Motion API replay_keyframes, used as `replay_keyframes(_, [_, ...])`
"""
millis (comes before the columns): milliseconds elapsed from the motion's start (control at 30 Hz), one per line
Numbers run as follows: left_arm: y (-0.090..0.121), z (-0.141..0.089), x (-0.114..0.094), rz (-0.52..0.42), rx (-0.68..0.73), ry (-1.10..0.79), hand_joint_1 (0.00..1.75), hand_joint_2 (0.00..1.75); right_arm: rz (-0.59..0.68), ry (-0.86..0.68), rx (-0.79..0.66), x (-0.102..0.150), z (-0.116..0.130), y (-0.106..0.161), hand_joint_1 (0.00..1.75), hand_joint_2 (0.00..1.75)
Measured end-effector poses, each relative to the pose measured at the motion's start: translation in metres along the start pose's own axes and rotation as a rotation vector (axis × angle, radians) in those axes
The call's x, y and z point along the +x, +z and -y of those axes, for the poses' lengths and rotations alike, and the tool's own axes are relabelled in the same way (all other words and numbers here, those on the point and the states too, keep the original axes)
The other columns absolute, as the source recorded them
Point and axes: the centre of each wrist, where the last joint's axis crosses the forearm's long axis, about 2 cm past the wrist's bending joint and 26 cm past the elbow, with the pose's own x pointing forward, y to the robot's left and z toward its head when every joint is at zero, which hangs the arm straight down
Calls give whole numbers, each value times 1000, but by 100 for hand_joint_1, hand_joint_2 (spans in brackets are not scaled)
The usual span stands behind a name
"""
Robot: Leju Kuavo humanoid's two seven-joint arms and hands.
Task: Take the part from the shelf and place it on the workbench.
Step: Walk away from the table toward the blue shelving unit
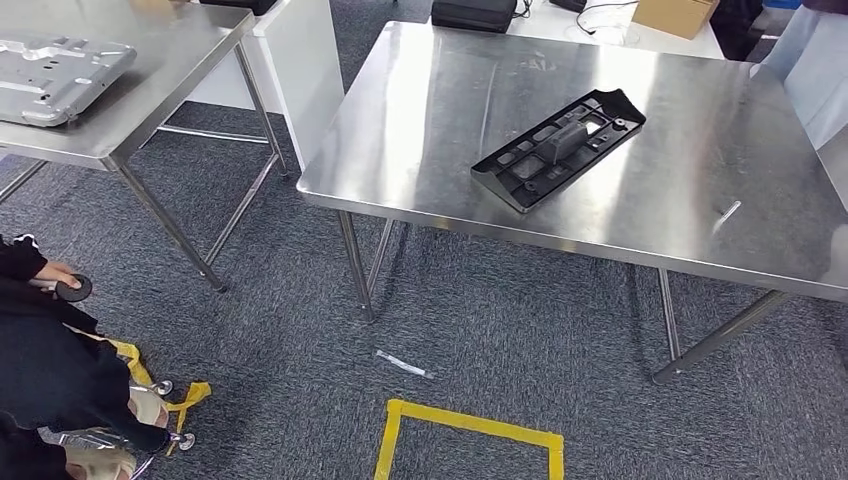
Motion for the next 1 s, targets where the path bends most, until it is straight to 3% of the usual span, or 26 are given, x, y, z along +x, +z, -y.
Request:
replay_keyframes(700, [3, 10, 5, 22, -41, -76, 0, 0, 0, -84, -93, -3, 1, 1, 0, 0])
replay_keyframes(1000, [0, 4, 4, 2, -1, -21, 0, 0, 232, -43, -190, -1, 5, 1, 0, 0])
